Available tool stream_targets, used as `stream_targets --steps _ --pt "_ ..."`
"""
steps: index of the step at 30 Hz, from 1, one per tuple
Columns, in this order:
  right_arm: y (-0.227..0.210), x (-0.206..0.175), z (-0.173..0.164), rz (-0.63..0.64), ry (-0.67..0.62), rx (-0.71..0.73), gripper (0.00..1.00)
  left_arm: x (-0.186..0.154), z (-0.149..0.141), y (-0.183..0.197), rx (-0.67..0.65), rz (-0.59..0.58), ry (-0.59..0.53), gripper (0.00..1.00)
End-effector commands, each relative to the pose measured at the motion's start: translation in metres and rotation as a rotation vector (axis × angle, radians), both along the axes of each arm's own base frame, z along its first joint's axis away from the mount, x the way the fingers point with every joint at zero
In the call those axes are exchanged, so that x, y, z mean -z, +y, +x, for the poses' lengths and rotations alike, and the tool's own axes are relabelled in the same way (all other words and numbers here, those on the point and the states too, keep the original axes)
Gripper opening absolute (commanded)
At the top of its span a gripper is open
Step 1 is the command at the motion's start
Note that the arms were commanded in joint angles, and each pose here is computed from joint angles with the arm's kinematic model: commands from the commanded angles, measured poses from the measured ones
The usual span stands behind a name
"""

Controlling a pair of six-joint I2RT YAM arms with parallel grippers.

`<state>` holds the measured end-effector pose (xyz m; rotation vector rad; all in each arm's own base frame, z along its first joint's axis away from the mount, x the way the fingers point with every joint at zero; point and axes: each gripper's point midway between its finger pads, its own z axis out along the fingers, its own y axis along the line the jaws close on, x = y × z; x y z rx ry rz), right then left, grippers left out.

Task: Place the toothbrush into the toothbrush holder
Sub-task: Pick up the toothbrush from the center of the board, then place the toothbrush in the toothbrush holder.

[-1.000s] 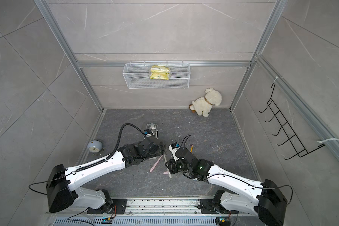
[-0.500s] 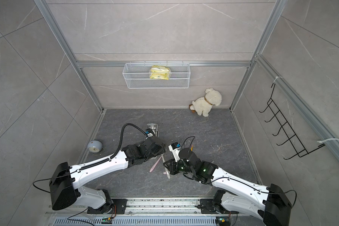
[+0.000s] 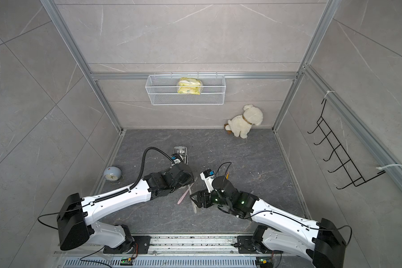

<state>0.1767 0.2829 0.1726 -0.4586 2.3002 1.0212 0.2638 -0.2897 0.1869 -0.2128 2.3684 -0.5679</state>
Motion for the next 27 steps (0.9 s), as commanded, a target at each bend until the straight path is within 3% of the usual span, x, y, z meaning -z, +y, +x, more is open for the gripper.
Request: stream_targets --steps 1,6,8,12,17,27 --pt "-0.02 -0.009 0.005 -0.059 -0.074 0.053 0.8 -0.072 0.02 0.028 -0.01 0.087 -0.212 0.0" --pt "-0.028 0.002 0.007 -0.078 -0.087 0.081 0.81 -0.162 0.049 0.028 0.043 0.234 -0.701 0.0" --pt "-0.027 0.01 0.008 -0.082 -0.08 0.088 0.81 -0.177 0.06 0.032 0.013 0.255 -0.805 0.0" --pt "-0.024 0.025 0.01 -0.1 -0.061 0.085 0.81 -0.185 0.081 0.033 -0.034 0.294 -0.869 0.0" --pt "-0.019 0.033 0.014 -0.13 -0.067 0.074 0.82 -0.166 0.108 0.035 -0.086 0.304 -0.88 0.0" --pt "-0.024 0.039 0.019 -0.166 -0.1 0.088 0.82 -0.131 0.131 0.045 -0.151 0.302 -0.894 0.0"
